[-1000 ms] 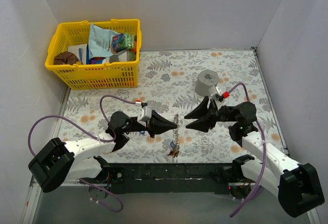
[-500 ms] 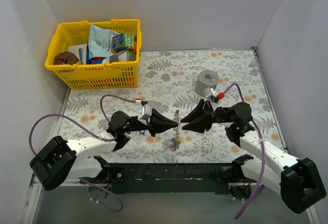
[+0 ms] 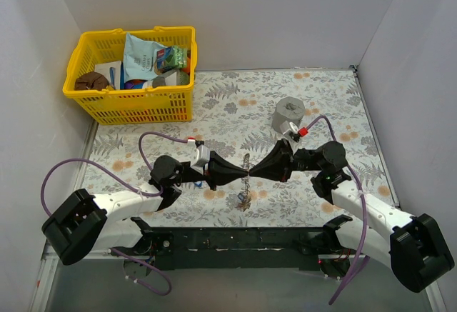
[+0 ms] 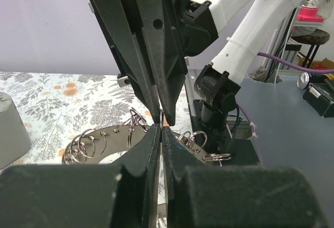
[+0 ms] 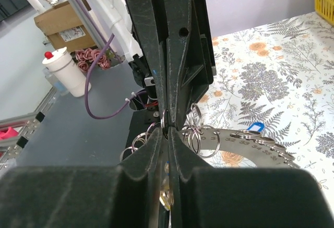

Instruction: Put the keys on the keyring

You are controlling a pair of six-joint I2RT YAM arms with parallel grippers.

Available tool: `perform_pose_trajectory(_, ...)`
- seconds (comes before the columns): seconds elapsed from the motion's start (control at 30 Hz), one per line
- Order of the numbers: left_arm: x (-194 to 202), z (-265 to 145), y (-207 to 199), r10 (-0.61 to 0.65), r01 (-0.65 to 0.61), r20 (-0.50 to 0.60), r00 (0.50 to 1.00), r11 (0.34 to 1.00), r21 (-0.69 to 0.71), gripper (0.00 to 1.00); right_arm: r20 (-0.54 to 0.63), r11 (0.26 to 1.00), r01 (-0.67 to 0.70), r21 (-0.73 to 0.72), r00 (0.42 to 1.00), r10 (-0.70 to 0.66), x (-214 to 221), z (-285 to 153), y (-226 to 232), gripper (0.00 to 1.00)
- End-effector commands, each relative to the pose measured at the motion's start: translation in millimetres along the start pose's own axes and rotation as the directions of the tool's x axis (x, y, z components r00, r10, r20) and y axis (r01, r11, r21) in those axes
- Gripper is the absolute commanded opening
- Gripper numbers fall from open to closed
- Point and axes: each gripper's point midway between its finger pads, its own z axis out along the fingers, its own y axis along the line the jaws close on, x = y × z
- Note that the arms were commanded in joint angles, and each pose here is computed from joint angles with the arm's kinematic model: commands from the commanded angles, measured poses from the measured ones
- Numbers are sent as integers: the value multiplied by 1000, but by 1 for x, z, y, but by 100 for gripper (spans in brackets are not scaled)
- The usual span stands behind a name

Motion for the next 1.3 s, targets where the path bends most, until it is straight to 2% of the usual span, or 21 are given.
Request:
perform_pose_trajectory(0.0, -26, 8, -3, 54, -56, 70, 996, 998, 27, 0, 24, 999, 37, 15, 999, -37, -20, 8, -4, 3)
perform_pose_trajectory(0.23, -15, 7, -3, 20, -20, 16, 1000, 999, 25, 0, 8, 999, 16, 32, 1000, -16, -21, 10, -9, 1)
perform_pose_trajectory(0.33, -10, 4, 0, 26, -26, -25, 999, 1000, 3, 4, -20, 998, 31, 53, 999, -30, -18, 9, -13, 1)
perform_pose_trajectory(0.4, -13, 3, 2, 67, -68, -39, 997, 998, -10, 9, -47, 997, 25, 70, 999, -21, -16, 8, -15, 1)
perform_pose_trajectory(0.43, -4, 0, 6, 43, -46, -84, 996, 998, -32, 14, -53, 996, 61, 72, 997, -57, -17, 7, -15, 1)
perform_pose_trajectory(0.47, -8, 0, 7, 76, -80, -87, 993, 996, -37, 21, -56, 995, 75, 72, 996, -71, -20, 7, -15, 1)
perform_pose_trajectory(0.57, 0, -6, 17, 43, -58, -136, 990, 992, -111, 27, -73, 992, 91, 82, 994, -86, -20, 6, -15, 1)
perform_pose_trajectory(0.7, -5, -12, 18, 33, -50, -118, 992, 988, -145, 54, -90, 993, 101, 66, 991, -94, -20, 5, -12, 1)
perform_pose_trajectory(0.83, -5, -12, 20, 26, -46, -136, 990, 988, -147, 54, -106, 991, 125, 56, 987, -119, -21, 5, -11, 1)
perform_pose_trajectory(1.27, -12, -13, 29, 33, -55, -166, 986, 990, -128, 45, -132, 985, 165, 43, 979, -158, -20, 3, -8, 1)
